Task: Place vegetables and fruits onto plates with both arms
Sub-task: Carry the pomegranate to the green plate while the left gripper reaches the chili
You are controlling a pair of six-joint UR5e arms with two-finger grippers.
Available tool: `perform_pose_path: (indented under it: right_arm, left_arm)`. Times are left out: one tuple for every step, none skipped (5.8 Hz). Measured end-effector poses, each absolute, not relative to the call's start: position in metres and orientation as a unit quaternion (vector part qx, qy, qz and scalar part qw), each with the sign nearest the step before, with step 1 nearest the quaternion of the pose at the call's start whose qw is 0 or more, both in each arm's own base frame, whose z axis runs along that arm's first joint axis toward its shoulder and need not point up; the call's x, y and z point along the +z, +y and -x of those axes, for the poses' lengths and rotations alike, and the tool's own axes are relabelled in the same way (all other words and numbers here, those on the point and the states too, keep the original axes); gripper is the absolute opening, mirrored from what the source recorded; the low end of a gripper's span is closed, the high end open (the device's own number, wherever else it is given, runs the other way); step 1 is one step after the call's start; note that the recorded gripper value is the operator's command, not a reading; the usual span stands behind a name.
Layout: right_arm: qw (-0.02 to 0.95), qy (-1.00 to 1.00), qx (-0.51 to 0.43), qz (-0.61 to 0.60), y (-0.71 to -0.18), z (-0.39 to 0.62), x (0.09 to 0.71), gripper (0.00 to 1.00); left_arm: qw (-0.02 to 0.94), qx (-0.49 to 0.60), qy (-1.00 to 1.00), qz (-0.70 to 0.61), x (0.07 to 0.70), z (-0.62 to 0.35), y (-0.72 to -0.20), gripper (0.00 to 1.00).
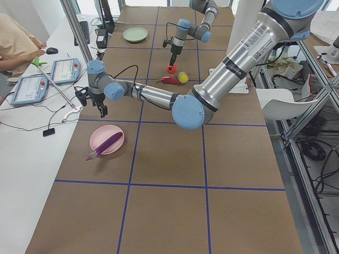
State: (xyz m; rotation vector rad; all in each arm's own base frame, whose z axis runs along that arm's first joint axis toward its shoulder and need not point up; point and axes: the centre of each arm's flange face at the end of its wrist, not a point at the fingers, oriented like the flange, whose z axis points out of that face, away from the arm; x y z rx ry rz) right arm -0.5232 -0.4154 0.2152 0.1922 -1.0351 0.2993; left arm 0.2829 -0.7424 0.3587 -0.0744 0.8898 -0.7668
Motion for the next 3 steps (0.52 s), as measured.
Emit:
perform_pose_path:
  right_arm:
    - [0.855,-0.485,0.162,-0.081,-0.468,0.475,0.222,0.00]
    - [0.865,-0.465,0.171,-0.082,-0.520,0.432,0.243,0.00]
    - [0.882,-0.431,0.169,-0.089,-0.572,0.401,0.279,0.00]
  left_arm:
    - [0.833,-0.334,0.438,0.055,0.314,-0.347,-0.701,1.00]
    - [0.843,-0.301,0.438,0.079,0.264,-0.409,-0.655,1.00]
    - [0.858,-0.267,0.427,0.100,0.215,-0.463,-0.612,1.00]
